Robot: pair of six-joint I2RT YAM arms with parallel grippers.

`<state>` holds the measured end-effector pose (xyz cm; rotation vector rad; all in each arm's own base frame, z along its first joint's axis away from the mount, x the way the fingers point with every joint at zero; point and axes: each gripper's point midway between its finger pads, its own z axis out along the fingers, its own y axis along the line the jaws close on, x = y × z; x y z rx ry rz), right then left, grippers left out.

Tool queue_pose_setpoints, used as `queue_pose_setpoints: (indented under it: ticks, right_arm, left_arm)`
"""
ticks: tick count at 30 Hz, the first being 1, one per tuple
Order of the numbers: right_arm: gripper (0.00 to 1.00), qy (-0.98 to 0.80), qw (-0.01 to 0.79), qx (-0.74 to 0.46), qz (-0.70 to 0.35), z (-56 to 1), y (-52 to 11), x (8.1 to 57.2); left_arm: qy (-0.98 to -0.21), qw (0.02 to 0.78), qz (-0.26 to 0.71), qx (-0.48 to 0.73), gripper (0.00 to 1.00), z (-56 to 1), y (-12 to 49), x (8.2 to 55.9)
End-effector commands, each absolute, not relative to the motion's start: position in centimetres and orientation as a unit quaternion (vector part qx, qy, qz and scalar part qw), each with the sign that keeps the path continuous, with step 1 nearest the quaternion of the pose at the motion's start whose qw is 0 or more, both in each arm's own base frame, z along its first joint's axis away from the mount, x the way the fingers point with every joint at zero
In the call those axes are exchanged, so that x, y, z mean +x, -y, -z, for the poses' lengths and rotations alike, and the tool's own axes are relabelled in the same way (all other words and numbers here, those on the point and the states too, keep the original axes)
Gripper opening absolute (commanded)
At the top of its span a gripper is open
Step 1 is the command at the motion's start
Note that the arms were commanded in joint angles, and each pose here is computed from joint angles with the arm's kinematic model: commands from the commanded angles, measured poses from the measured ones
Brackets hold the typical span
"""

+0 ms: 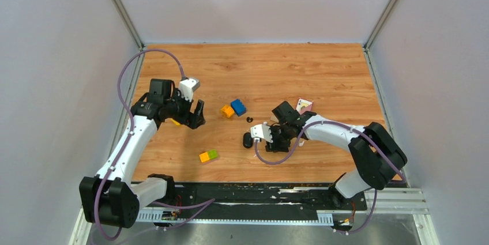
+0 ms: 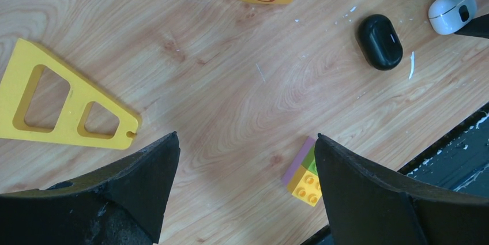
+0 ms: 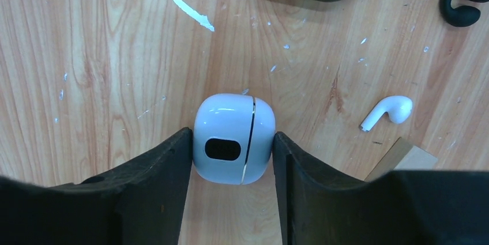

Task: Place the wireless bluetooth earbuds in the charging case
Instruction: Pick up the charging case from the center of the board.

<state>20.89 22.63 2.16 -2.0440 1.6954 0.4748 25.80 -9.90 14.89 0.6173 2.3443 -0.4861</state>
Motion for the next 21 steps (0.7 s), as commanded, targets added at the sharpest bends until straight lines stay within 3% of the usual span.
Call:
queue_pose_setpoints:
  ticks: [1,3,5,13,21]
  right_arm:
    - [0.43,-0.602,0.227,-0.746,-0.173,-2.1,-23.2,21.2]
    - [0.28,-0.6,0.231,-0.747,-0.168,-2.4,-23.3,21.4]
    - [0.23,-0.6,0.243,-0.747,-0.154,-3.7,-23.4,22.2]
    - [0.2,-0.594,0.371,-0.705,-0.111,-16.1,-25.8,27.1]
    - [0.25,-0.556,0.535,-0.618,-0.152,-28.7,-28.8,28.1]
  left_arm:
    - [-0.877,0.368,0.202,0.233,0.93,-17.5,10.7,27.1]
    - [-0.875,0.369,0.21,0.231,0.93,-17.8,11.0,27.2]
    - [-0.871,0.373,0.223,0.23,0.92,-18.3,11.5,27.5]
    - [-0.827,0.414,0.265,0.271,0.89,-23.8,15.8,29.9]
    - [-0.725,0.425,0.462,0.282,0.9,-32.8,23.6,29.6]
